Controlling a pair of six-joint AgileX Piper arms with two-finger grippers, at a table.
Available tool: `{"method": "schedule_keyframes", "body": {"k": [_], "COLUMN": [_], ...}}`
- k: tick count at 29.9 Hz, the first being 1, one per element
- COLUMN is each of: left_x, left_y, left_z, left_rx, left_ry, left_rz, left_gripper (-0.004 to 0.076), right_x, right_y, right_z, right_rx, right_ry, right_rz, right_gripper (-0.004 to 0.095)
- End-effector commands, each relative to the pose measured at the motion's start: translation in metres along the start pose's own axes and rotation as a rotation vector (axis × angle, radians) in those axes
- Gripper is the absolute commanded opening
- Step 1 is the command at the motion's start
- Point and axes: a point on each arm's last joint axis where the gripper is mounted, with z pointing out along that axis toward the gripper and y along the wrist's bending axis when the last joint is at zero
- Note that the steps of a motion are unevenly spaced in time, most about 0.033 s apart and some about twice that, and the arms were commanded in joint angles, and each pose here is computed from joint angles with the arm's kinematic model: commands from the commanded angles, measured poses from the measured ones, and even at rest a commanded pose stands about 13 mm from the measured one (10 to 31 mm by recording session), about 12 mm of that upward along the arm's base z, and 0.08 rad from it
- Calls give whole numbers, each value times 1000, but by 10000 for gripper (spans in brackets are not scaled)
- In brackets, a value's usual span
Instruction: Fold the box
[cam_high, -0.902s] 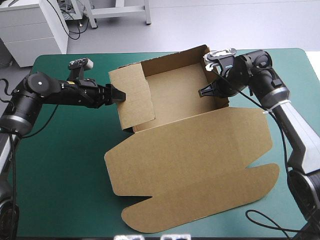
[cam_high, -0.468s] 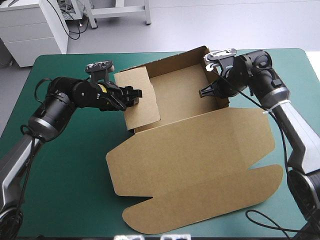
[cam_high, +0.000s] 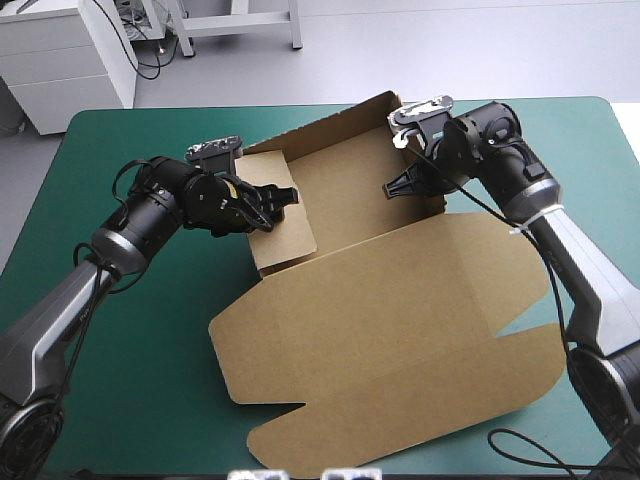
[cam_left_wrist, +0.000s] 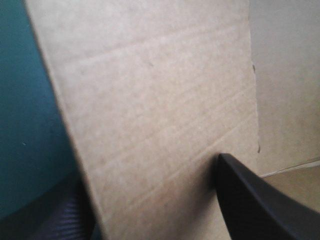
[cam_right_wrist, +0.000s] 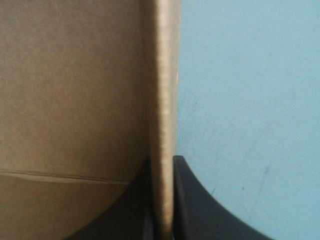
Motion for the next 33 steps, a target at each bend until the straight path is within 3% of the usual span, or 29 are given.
{"method": "schedule_keyframes", "body": {"k": [1,8,11,13,17,26,33], "left_x": [-6,-7,-7,-7,-8,-7,-12], "left_y": [-9,-9,-9,-9,-8,-5,7], "left_z": [-21,-21,-21,-22,-22,-22,-28], "left_rx": [72,71,70,69,60,25,-135], "left_ry": [-78,-76,-77,-82,-93,-89,-106], "left_rz": [-22,-85,-93,-111,-105,-17,134], "left_gripper": [464,462,408,304,2,-8,-8], "right_x": [-17,-20,-19,-18,-17,-13,-7], "right_y": [4,3,4,3,0,-8,-8], "right_z": [-45,-56,-56,-56,-56,-55,-27], "right_rx": [-32,-29,-24,-17,20,105,138], "right_ry": [-195,-209,-200,-190,-176,-133,-17], "right_rz": [31,36,30,29,29,50,169], "right_gripper": [-8,-8,-8,-8,-8,-8,-10]}}
